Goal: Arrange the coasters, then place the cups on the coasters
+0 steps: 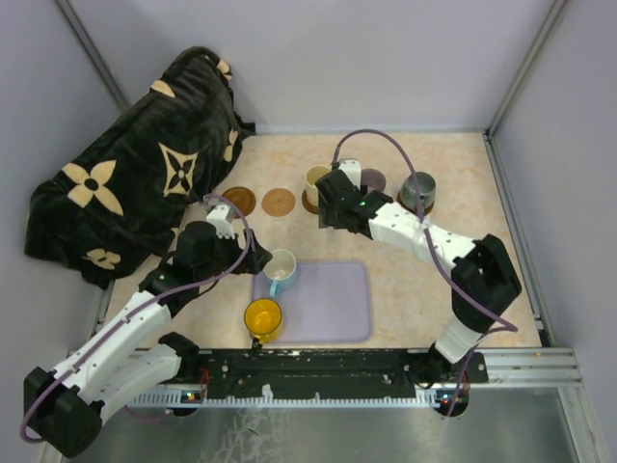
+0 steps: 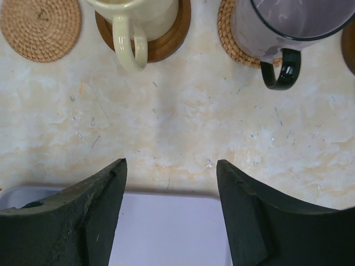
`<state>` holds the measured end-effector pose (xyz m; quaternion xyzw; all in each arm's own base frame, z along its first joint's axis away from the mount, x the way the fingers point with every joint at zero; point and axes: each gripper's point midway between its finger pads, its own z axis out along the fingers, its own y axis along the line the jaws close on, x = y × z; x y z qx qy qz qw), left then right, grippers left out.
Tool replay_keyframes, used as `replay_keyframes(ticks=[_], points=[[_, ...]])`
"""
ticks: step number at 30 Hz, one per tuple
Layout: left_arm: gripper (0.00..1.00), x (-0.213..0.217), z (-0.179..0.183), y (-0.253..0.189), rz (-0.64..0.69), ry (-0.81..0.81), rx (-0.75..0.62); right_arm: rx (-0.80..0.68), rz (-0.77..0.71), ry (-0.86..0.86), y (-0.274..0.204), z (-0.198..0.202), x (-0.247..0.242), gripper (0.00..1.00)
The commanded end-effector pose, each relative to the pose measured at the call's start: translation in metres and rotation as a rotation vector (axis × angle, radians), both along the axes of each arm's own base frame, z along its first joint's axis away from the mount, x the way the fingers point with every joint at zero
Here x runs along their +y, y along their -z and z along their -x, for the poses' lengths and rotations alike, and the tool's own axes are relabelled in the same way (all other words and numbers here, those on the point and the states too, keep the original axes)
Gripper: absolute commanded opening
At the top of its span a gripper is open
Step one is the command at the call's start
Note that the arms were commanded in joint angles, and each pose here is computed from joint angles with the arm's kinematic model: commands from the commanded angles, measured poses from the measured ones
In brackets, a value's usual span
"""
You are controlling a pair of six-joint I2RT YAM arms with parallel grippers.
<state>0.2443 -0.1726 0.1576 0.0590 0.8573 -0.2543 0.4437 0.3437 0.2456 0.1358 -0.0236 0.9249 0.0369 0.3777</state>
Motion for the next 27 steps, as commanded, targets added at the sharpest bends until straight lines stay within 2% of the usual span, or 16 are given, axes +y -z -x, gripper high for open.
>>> replay_keyframes(ticks=[1,17,27], points=[[0.88,-0.003,0.024,0.007,-0.031,0.069,0.071,-0.105,-0.066,0.045,-0.043,0.003,-0.009,0.67],[0.85,-0.025,0.064,0.032,-0.083,0.146,0.234,-0.182,-0.120,0.094,-0.069,0.032,-0.044,0.66],[0.84,-0.043,0.064,0.057,-0.157,0.118,0.270,-0.256,-0.131,0.120,-0.086,0.048,-0.071,0.67]])
